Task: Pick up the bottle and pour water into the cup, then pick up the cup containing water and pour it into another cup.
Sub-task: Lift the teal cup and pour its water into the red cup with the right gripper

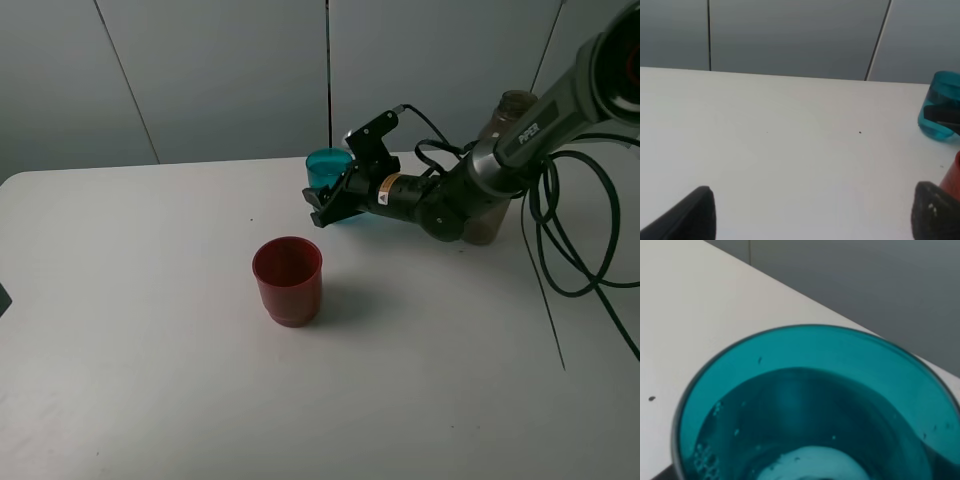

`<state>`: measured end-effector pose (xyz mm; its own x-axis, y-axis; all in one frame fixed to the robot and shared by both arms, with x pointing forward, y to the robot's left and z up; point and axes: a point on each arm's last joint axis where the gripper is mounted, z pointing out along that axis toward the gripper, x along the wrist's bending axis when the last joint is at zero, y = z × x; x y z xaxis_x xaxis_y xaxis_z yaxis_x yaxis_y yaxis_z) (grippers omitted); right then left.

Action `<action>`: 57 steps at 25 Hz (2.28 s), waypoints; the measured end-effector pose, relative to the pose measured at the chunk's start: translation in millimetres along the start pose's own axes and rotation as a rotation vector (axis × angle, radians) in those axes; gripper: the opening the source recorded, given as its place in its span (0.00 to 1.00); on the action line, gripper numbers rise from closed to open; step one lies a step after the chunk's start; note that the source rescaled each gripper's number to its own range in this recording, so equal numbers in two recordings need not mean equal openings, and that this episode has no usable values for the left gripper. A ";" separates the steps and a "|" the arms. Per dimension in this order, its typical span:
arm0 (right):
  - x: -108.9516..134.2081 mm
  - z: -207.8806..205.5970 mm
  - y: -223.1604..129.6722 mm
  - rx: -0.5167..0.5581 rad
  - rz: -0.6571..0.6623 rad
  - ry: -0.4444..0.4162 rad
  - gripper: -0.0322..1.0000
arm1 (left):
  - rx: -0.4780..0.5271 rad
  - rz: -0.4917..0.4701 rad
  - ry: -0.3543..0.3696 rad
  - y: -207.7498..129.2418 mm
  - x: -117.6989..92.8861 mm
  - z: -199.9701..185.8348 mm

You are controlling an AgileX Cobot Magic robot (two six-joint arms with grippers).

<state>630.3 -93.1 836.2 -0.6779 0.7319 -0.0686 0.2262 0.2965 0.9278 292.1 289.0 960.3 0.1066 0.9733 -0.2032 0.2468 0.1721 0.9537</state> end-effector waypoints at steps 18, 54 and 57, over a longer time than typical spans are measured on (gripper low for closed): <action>19.4 -94.7 64.8 -0.038 -0.062 0.045 0.10 | 0.000 0.000 0.000 0.0 0.0 0.0; 65.1 -118.7 54.8 0.071 -0.730 0.246 0.10 | 0.000 0.000 0.000 0.0 0.0 0.0; 64.1 -116.3 60.3 0.055 -0.741 0.234 0.10 | 0.000 0.000 0.000 0.0 0.0 0.0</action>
<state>519.1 -99.6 930.4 -0.7942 0.1844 -0.5790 -0.3135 0.6919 0.6503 292.1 289.0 960.3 0.1066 0.9733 -0.2032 0.2468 0.1721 0.9537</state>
